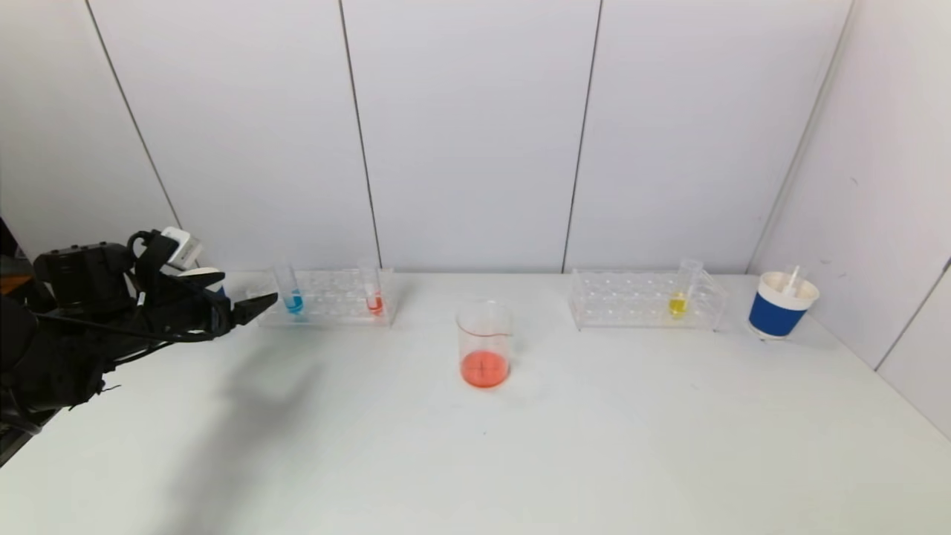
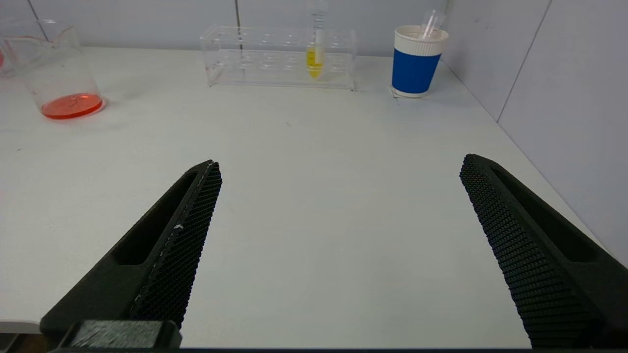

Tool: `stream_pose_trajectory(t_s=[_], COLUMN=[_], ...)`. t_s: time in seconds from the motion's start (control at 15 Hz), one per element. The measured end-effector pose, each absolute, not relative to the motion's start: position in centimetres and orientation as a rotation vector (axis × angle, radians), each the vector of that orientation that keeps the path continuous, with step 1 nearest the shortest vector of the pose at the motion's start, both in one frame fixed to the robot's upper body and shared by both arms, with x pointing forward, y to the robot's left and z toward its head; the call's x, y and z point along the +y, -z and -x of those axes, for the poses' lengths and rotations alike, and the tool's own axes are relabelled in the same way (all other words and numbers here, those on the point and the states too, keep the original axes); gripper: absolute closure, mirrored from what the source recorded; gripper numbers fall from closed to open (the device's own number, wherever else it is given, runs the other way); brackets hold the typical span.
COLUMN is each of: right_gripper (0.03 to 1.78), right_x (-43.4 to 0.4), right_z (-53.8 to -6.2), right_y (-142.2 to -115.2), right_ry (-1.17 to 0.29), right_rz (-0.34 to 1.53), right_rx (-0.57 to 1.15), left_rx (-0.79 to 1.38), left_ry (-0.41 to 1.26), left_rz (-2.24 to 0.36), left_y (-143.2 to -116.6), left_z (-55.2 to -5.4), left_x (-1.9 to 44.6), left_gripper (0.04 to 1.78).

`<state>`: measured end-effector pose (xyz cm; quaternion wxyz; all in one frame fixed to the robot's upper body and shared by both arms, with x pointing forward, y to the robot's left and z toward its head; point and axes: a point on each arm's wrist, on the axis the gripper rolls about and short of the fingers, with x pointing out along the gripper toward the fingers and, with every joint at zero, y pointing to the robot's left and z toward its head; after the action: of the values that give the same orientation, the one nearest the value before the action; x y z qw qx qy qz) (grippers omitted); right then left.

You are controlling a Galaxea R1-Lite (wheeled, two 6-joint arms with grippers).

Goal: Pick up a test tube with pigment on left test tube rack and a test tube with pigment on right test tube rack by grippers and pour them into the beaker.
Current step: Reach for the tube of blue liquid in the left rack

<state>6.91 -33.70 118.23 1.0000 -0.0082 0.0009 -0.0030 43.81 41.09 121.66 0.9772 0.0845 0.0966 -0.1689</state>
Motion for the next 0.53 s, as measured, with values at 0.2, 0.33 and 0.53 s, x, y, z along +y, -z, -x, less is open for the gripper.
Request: stream_pose_trajectory(t_s=[0.2, 0.33, 0.53], right_gripper=[0.04, 0.04, 0.04], right_x=[-33.7, -33.7, -33.7], right_z=[-6.9, -6.9, -6.9], right_y=[-118.2, -118.2, -118.2], right_ry=[0.006, 0.006, 0.006], right_rz=[0.016, 0.016, 0.016], right_rx=[0.002, 0.002, 0.002], left_rx=[0.199, 0.179, 0.141], left_ry=[0.336, 0.325, 0.273], left_rz=[-0.152, -0.129, -0.143], left_y=[-121.2, -121.1, -120.7], left_z=[-44.5, -44.9, -45.8], left_x=[41.1, 40.9, 40.5], left_gripper=[0.06, 0.06, 0.06])
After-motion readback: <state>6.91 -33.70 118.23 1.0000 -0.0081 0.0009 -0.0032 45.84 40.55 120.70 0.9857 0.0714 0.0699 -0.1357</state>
